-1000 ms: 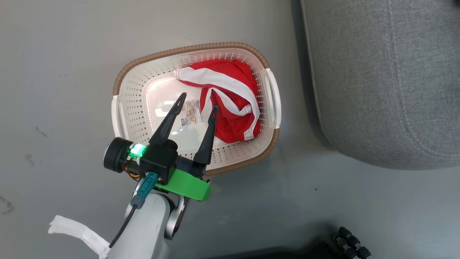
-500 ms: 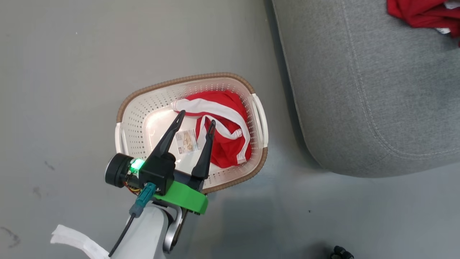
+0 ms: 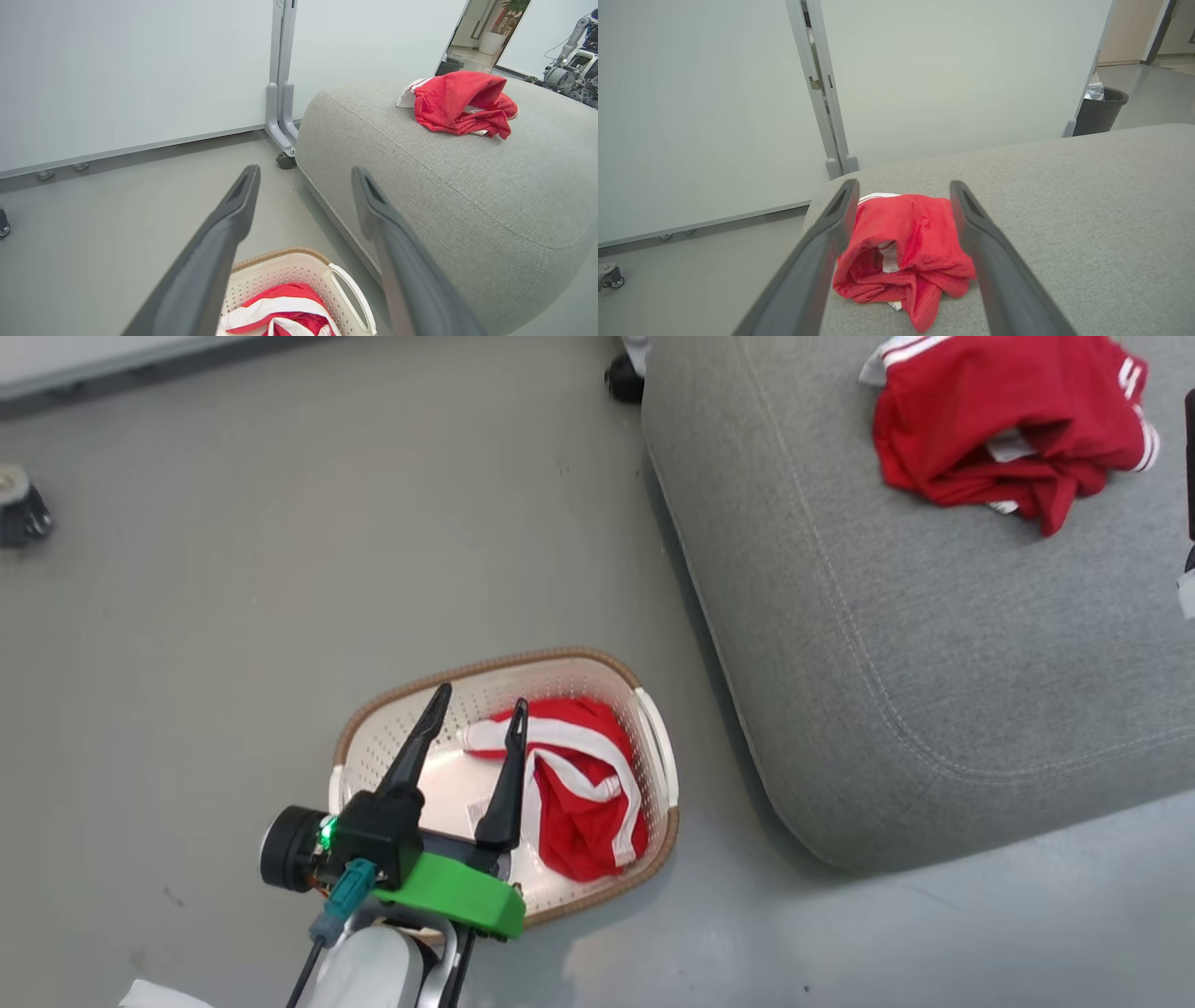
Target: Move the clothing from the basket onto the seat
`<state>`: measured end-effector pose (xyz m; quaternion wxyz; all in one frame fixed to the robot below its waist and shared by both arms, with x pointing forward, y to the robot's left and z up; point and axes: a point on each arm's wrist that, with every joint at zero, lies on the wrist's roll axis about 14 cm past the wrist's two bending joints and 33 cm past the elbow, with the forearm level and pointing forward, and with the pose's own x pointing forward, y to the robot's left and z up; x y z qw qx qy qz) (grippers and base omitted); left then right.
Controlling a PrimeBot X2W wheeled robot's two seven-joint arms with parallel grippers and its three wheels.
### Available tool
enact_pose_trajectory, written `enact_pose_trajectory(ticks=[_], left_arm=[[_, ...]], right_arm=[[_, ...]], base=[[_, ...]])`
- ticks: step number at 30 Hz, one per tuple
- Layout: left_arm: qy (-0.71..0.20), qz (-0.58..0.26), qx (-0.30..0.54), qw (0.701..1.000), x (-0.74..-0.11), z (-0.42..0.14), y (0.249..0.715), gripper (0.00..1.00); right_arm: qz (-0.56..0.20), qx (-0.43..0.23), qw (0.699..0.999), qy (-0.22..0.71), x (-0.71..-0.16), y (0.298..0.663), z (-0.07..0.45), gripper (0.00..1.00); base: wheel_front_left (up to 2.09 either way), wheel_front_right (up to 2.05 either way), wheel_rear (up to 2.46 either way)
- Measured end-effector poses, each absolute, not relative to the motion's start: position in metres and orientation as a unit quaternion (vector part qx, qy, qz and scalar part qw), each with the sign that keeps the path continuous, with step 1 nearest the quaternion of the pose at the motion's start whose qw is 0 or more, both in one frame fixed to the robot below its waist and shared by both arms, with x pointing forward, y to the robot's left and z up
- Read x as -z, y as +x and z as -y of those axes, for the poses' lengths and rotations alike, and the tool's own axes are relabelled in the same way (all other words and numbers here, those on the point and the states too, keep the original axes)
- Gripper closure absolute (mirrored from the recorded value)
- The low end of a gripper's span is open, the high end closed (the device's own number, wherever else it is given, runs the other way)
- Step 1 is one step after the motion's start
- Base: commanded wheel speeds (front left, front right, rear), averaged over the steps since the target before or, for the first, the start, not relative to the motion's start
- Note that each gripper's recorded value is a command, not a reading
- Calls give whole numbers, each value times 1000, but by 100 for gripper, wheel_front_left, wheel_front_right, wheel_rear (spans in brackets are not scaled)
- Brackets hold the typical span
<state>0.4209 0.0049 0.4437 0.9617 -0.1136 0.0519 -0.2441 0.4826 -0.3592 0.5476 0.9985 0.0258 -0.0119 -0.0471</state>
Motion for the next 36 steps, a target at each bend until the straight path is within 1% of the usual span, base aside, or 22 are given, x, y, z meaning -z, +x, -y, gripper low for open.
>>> enact_pose_trajectory(ticks=[6,13,19,28,30,36], left_arm=[[-112,-16,213,970,-474,-24,415,0],[-109,10,162,981,-494,-58,400,0],[-119,29,114,986,-507,-88,384,0],[-124,39,50,990,-511,-129,364,0],[-123,41,42,991,-512,-135,361,0],[-122,40,31,991,-511,-140,355,0]], right_arm=[[91,4,995,42,-593,459,324,0],[149,-37,984,92,-610,429,273,0],[141,-73,981,112,-591,403,223,0],[102,-119,977,145,-558,381,160,0],[93,-121,976,156,-551,377,152,0],[89,-125,978,143,-547,375,143,0]], base=[[0,0,0],[0,0,0],[0,0,0],[0,0,0],[0,0,0],[0,0,0]])
